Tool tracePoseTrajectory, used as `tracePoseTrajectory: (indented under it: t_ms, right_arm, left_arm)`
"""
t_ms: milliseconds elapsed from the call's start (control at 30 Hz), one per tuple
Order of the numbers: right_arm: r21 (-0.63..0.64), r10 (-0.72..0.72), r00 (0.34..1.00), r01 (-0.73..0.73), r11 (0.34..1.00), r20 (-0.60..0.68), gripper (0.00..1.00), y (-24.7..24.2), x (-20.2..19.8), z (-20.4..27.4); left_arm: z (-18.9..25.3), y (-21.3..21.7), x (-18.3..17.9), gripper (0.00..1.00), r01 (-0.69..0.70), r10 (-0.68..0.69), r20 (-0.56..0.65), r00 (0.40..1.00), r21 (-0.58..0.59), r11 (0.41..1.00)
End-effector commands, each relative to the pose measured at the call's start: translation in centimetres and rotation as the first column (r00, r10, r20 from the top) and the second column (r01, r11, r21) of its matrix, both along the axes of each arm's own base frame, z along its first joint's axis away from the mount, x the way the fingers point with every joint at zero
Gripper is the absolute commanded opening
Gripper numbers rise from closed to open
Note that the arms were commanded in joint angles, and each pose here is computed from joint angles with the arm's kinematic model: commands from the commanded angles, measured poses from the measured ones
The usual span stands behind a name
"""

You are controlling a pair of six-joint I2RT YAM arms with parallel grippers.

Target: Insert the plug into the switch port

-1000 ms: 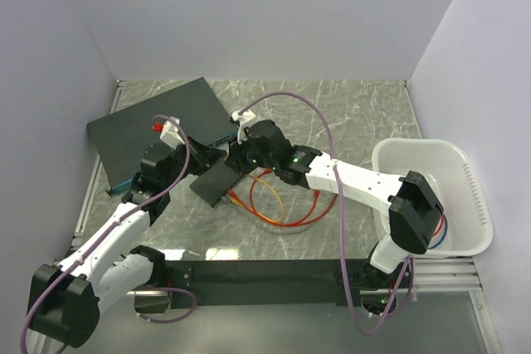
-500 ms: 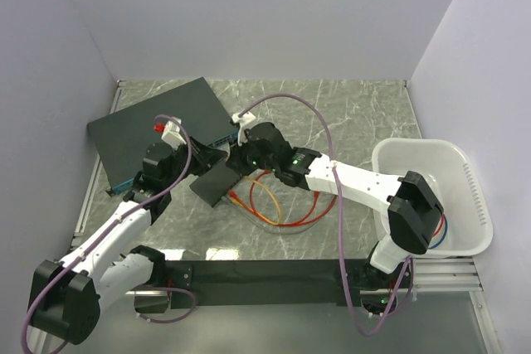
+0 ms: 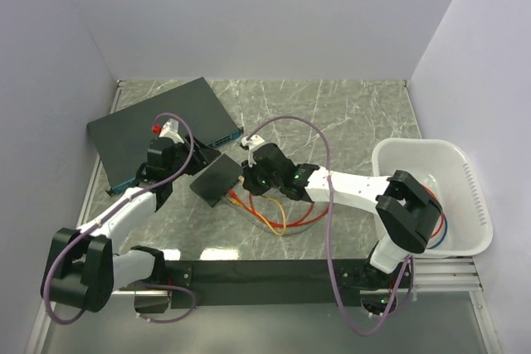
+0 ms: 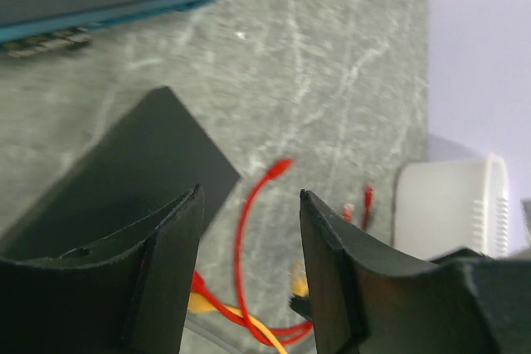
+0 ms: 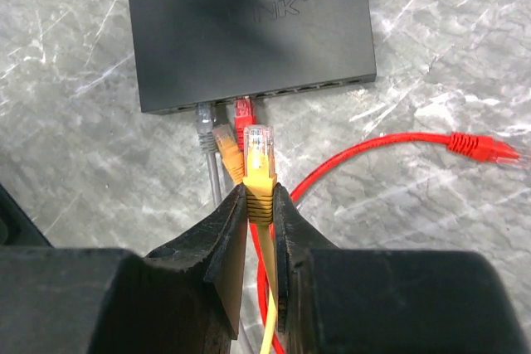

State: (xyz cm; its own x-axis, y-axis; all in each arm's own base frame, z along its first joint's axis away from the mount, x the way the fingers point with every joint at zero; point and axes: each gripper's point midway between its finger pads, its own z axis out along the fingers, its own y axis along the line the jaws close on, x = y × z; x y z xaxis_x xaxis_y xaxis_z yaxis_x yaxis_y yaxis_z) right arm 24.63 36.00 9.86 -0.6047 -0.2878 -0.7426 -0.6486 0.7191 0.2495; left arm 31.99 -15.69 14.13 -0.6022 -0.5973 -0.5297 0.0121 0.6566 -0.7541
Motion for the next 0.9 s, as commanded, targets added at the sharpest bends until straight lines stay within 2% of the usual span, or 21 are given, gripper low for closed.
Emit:
tracePoseTrajectory:
  t_ms: [0, 267, 433, 867]
  right_arm:
    - [0.03, -0.007, 1.0, 0.007, 1.0, 0.021, 0.0, 1.1, 0.4, 0.0]
    - [-0.026, 0.009, 1.0, -0.01, 1.0, -0.014, 0.0, 2.4, 0.8, -2.9]
    - [-0.048, 0.012, 1.0, -0.014, 0.999, -0.028, 0.0, 2.9, 0.9, -4.1]
    - [-0.115, -0.012, 1.0, 0.009, 0.993, -0.026, 0.0, 3.5, 2.3, -6.0]
  left_arm:
    - [2.0, 0.8, 2.4, 0.55, -0.013, 0.01, 0.093, 0.996, 0.029, 0.999]
    - [-1.8, 1.4, 4.3, 0.48, -0.01, 0.007, 0.045, 0.999, 0.073, 0.997]
    - [-3.9, 0.9, 5.1, 0.43, 0.019, -0.021, 0.033, 0.999, 0.062, 0.998]
    - [-6.2, 0.6, 5.7, 0.4, 0.046, -0.046, 0.002, 0.999, 0.071, 0.996]
